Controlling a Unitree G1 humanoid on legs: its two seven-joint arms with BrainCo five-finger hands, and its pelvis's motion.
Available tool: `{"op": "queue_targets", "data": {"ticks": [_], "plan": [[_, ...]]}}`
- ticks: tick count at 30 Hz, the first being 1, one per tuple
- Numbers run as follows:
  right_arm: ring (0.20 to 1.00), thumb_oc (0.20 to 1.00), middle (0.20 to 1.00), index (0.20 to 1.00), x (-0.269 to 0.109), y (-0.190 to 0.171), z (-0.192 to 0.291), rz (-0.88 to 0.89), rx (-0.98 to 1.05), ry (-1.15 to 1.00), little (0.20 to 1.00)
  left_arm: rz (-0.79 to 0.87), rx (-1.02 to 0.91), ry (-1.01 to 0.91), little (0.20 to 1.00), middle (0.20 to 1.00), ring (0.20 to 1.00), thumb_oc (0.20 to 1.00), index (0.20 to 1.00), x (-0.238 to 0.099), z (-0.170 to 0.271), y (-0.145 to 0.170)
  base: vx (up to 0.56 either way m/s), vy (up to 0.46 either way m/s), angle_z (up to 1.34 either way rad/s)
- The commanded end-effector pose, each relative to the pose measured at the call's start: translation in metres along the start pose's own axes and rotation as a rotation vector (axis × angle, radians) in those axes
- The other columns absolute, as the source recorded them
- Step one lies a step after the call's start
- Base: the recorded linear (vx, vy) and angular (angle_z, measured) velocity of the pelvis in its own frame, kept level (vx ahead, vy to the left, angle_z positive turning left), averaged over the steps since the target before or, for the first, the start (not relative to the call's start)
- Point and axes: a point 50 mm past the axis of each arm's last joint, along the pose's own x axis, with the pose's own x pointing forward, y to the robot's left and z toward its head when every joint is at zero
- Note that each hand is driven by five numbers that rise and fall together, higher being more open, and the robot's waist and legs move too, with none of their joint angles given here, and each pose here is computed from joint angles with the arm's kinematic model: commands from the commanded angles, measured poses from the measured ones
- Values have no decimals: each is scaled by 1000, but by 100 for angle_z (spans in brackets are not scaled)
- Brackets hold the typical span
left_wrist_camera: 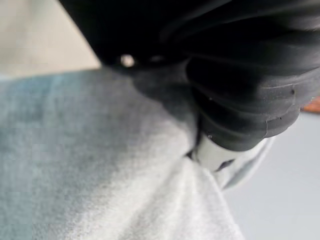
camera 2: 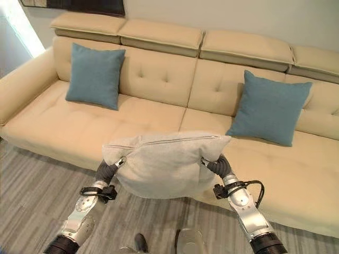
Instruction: Pick up all the scattered cushions and arrange them neatly on the sofa.
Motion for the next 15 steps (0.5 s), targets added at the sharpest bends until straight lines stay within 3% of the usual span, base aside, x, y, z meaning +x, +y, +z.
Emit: {"op": "queue_targets", "data": {"ticks": [1, 11, 15], "plan": [[200, 200, 200, 200, 22, 13, 46, 49, 54, -239, 200, -205, 2, -230, 200, 200, 200, 200, 200, 11, 43, -38, 314, -20, -5], [200, 200, 200, 200, 3, -6, 27, -15, 66, -176, 200, -273, -36, -187, 200, 200, 200, 200, 200, 12, 33, -51, 271, -136, 35], [200, 200, 200, 200, 4, -6, 30, -23, 83, -184, 200, -266, -40, -177, 200, 200, 200, 200, 200, 14, 32, -55, 191, -75, -17]]}}
